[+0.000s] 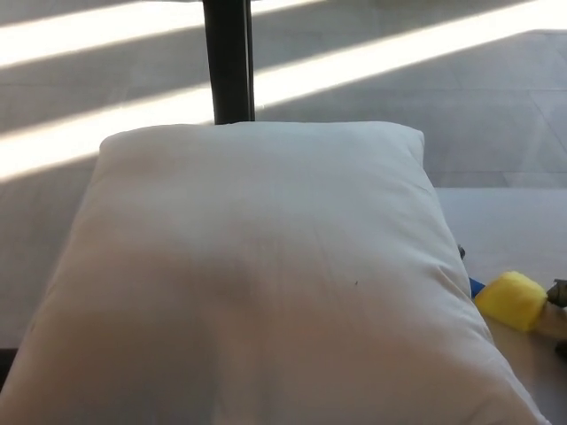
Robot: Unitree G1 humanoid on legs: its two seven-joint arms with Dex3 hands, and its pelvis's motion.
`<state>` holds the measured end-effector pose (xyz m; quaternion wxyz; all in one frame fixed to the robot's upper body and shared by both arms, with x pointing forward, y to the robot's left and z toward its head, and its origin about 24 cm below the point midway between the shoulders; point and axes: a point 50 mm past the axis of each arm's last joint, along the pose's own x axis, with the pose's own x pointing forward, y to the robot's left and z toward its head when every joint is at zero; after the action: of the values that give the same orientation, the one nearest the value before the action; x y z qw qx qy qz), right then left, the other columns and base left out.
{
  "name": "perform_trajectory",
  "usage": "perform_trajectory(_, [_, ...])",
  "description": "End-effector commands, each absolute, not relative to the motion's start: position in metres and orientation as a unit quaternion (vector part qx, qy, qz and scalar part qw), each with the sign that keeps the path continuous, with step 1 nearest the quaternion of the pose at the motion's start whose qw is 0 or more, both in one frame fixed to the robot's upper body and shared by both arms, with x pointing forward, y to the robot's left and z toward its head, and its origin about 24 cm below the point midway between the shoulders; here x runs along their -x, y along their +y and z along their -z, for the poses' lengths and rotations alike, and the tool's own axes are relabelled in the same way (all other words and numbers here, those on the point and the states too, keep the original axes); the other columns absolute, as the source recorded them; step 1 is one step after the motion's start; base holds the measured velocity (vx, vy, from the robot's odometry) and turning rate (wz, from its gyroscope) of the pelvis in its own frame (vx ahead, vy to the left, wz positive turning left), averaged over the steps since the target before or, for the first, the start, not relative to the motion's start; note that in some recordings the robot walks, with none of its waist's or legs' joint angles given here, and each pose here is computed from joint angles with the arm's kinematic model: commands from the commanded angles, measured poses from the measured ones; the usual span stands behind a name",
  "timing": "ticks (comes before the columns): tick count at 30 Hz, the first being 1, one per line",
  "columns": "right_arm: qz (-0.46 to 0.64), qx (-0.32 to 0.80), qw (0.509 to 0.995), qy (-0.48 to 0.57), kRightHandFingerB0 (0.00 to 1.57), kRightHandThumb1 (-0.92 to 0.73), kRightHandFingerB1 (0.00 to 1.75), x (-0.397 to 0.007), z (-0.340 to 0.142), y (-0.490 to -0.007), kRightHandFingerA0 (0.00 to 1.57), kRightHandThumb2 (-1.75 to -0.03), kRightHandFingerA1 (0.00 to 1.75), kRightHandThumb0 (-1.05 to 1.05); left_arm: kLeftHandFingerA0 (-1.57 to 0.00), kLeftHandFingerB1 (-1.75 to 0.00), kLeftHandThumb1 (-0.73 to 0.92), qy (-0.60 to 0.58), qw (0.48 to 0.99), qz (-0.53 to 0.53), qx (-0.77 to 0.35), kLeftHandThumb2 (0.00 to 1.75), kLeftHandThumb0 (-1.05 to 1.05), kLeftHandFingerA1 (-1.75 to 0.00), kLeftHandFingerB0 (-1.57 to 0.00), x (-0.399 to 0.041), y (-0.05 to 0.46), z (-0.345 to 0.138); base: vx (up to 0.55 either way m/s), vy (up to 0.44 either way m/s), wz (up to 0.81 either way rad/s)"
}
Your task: A hammer is kept on the right hand side and a pillow is kept on the left hand side on the desk infront of the robot and the robot uses its right hand to pick up the hammer and makes a downward swinging motion to hit the pillow
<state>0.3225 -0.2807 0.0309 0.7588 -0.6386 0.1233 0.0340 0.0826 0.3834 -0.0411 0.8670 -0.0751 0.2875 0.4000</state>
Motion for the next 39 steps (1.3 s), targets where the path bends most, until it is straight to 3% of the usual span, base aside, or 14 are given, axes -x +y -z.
perform_trajectory(1, [-0.004,0.442,0.865,0.236,0.71,-0.62,1.55,-0.3,0.007,-0.28,0.81,-0.89,1.75,-0.15,-0.6,-0.45,0.73,0.299,0.861,-0.405,0.08,0.62,-0.49,-0.46,-0.57,-0.073,0.387,0.043,0.0,0.0,0.0])
perform_trajectory(5, [0.061,0.333,0.91,0.239,0.6,-0.6,1.69,-0.304,0.001,-0.285,0.88,-0.98,1.75,-0.2,-0.59,-0.46,0.73,0.299,0.86,-0.404,0.083,0.62,-0.49,-0.46,-0.57,-0.072,0.388,0.045,0.0,0.0,0.0])
perform_trajectory(8, [0.138,0.257,0.918,0.267,0.65,-0.73,1.21,-0.311,-0.006,-0.29,0.86,-0.85,1.75,-0.25,-0.6,-0.46,0.74,0.297,0.862,-0.402,0.084,0.62,-0.49,-0.47,-0.56,-0.072,0.387,0.043,0.0,0.0,0.0])
perform_trajectory(14, [0.192,0.221,0.919,0.264,0.66,-0.62,1.42,-0.313,-0.019,-0.303,0.9,-0.85,1.71,-0.22,-0.51,-0.57,0.6,0.297,0.861,-0.405,0.086,1.0,-0.46,-0.63,-0.43,-0.071,0.387,0.042,0.0,0.0,0.0])
perform_trajectory(15, [0.19,0.223,0.919,0.262,0.66,-0.62,1.42,-0.312,-0.02,-0.305,0.9,-0.85,1.71,-0.22,-0.51,-0.57,0.6,0.297,0.861,-0.404,0.086,1.0,-0.46,-0.63,-0.43,-0.071,0.387,0.042,0.0,0.0,0.0])
perform_trajectory(16, [0.186,0.255,0.916,0.248,0.83,-0.65,1.12,-0.311,-0.02,-0.306,0.85,-0.75,1.54,-0.31,-0.63,-0.44,0.72,0.315,0.844,-0.423,0.097,0.62,-0.53,-0.47,-0.62,-0.076,0.401,0.063,0.0,0.0,0.0])
perform_trajectory(26, [0.19,0.233,0.925,0.233,0.89,-0.47,1.4,-0.311,-0.024,-0.31,0.91,-1.08,1.73,-0.26,-0.62,-0.43,0.73,0.309,0.842,-0.429,0.102,0.62,-0.52,-0.46,-0.59,-0.07,0.406,0.066,0.0,0.0,0.0])
perform_trajectory(27, [0.191,0.232,0.925,0.231,1.02,-0.47,1.2,-0.312,-0.025,-0.31,1.15,-1.1,1.32,-0.34,-0.63,-0.43,0.72,0.312,0.839,-0.434,0.106,0.62,-0.52,-0.45,-0.59,-0.069,0.407,0.067,0.0,0.0,0.0])
perform_trajectory(28, [0.185,0.227,0.931,0.219,0.86,-0.46,1.52,-0.312,-0.027,-0.31,0.92,-1.16,1.75,-0.28,-0.64,-0.44,0.72,0.312,0.839,-0.434,0.101,0.62,-0.52,-0.47,-0.61,-0.069,0.407,0.066,0.0,0.0,0.0])
perform_trajectory(31, [0.177,0.213,0.938,0.209,0.87,-0.43,1.52,-0.313,-0.03,-0.309,0.97,-1.2,1.75,-0.25,-0.63,-0.44,0.73,0.311,0.841,-0.432,0.1,0.62,-0.52,-0.48,-0.61,-0.068,0.408,0.067,0.0,0.0,0.0])
perform_trajectory(32, [0.181,0.195,0.941,0.208,1.05,-0.43,1.26,-0.314,-0.03,-0.307,1.23,-1.14,1.39,-0.33,-0.63,-0.44,0.72,0.312,0.839,-0.434,0.099,0.62,-0.52,-0.47,-0.61,-0.066,0.409,0.067,0.0,0.0,0.0])
perform_trajectory(34, [0.193,0.179,0.943,0.205,1.04,-0.43,1.25,-0.315,-0.032,-0.305,1.22,-1.12,1.37,-0.34,-0.63,-0.44,0.72,0.31,0.84,-0.434,0.099,0.62,-0.52,-0.47,-0.6,-0.066,0.409,0.067,0.0,0.0,0.0])
perform_trajectory(35, [0.196,0.161,0.946,0.205,0.73,-0.5,1.46,-0.315,-0.031,-0.303,1.04,-1.08,1.75,-0.23,-0.62,-0.44,0.73,0.313,0.839,-0.435,0.099,0.62,-0.52,-0.46,-0.59,-0.063,0.41,0.067,0.0,0.0,0.0])
perform_trajectory(39, [0.19,0.063,0.962,0.183,0.74,-0.58,1.65,-0.319,-0.041,-0.295,0.97,-1.04,1.75,-0.2,-0.61,-0.45,0.73,0.314,0.837,-0.436,0.1,0.62,-0.53,-0.47,-0.62,-0.059,0.41,0.069,0.0,0.0,0.0])
